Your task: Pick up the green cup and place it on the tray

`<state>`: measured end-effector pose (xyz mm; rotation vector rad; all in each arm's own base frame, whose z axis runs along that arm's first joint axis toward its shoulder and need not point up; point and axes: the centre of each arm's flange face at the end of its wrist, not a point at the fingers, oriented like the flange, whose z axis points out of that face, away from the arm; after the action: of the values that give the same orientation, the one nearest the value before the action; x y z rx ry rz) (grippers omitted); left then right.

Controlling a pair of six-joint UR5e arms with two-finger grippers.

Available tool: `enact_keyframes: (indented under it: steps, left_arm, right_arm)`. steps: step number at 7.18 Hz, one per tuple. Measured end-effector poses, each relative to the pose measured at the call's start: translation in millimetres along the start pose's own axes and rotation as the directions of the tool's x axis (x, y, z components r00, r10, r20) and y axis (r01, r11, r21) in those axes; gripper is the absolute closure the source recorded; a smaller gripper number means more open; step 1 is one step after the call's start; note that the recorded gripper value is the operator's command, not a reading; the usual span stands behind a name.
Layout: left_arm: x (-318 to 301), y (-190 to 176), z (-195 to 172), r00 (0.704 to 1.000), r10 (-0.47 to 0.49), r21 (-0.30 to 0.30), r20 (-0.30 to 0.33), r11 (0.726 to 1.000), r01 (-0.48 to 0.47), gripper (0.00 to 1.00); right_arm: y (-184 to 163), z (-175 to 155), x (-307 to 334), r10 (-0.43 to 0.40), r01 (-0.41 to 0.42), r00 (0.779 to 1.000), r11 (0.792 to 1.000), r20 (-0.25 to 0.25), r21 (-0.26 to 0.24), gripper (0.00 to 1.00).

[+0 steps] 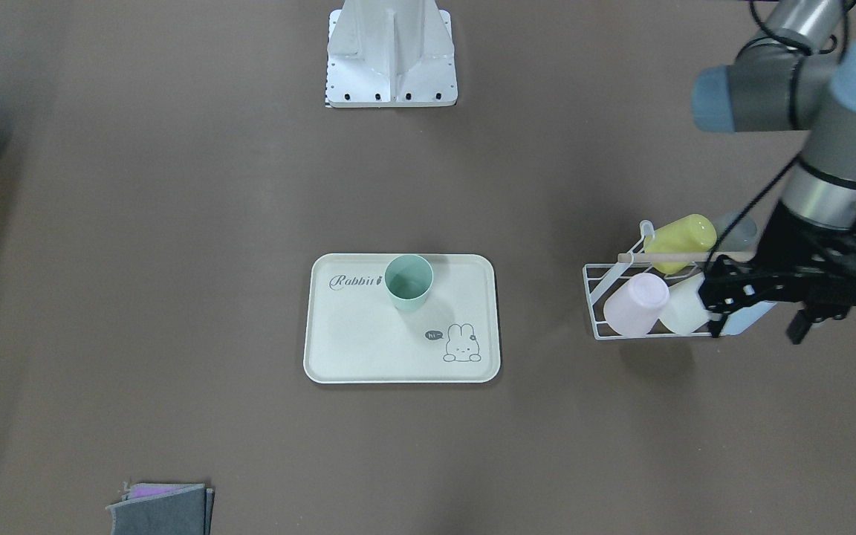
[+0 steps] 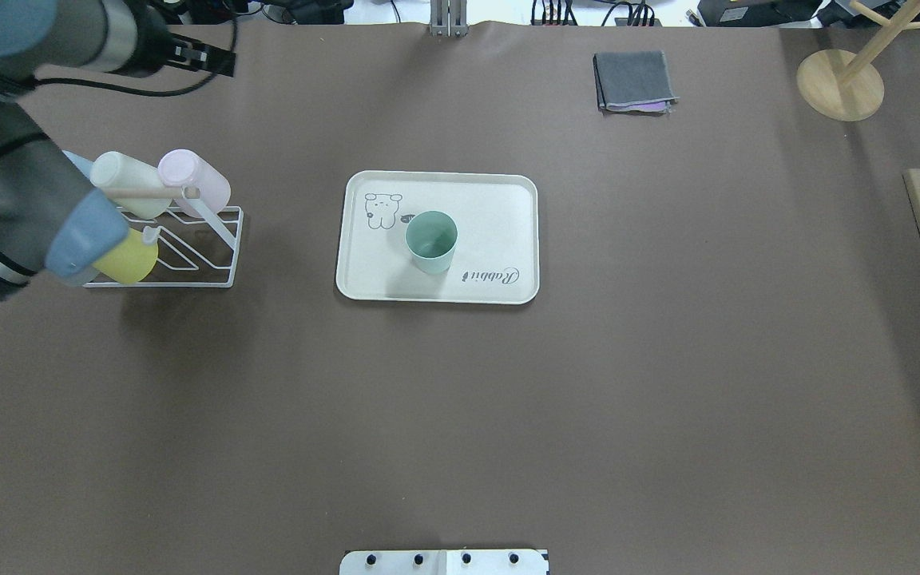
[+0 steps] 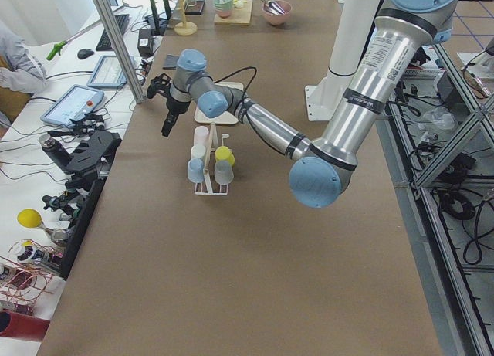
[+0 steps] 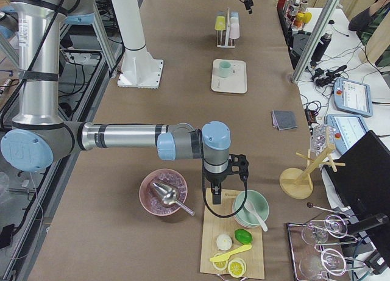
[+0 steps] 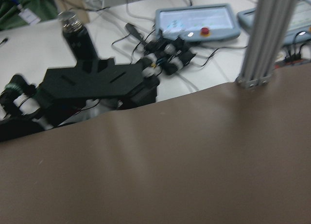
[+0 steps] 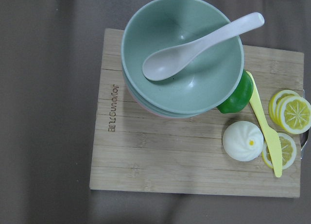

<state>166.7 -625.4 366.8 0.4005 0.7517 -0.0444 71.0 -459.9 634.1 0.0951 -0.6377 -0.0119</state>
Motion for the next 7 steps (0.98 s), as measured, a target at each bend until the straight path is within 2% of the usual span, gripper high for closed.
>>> enact_keyframes:
  steps: [1, 2, 3, 4, 6, 7]
  left_arm:
    - [-71.8, 15.9, -7.2, 0.997, -0.071, -0.113, 0.009, 0.991, 0.072, 0.02]
    - [-129.0, 36.9, -12.9, 0.990, -0.135, -0.193, 0.031, 0.971, 0.138, 0.02]
    - [-173.0, 62.8, -13.5, 0.988, -0.148, -0.251, 0.044, 0.956, 0.154, 0.02]
    - [-210.8, 92.8, -12.6, 0.987, -0.155, -0.296, 0.044, 0.942, 0.161, 0.02]
    - [-279.4, 154.4, -19.1, 0.970, -0.243, -0.361, -0.012, 0.906, 0.222, 0.02]
    - [-297.2, 168.2, -22.1, 0.971, -0.234, -0.368, -0.039, 0.907, 0.204, 0.02]
  right_arm:
    - [0.0, 0.0, -0.1, 0.000, 0.000, 1.000, 1.000, 0.001, 0.000, 0.00]
    - [0.0, 0.0, -0.1, 0.000, 0.000, 1.000, 1.000, 0.001, 0.000, 0.00]
    - [0.0, 0.0, -0.1, 0.000, 0.000, 1.000, 1.000, 0.001, 0.000, 0.00]
    - [0.0, 0.0, -0.1, 0.000, 0.000, 1.000, 1.000, 0.001, 0.000, 0.00]
    - [0.0, 0.0, -0.3, 0.000, 0.000, 1.000, 1.000, 0.002, 0.000, 0.00]
    - [0.0, 0.0, -0.3, 0.000, 0.000, 1.000, 1.000, 0.003, 0.000, 0.00]
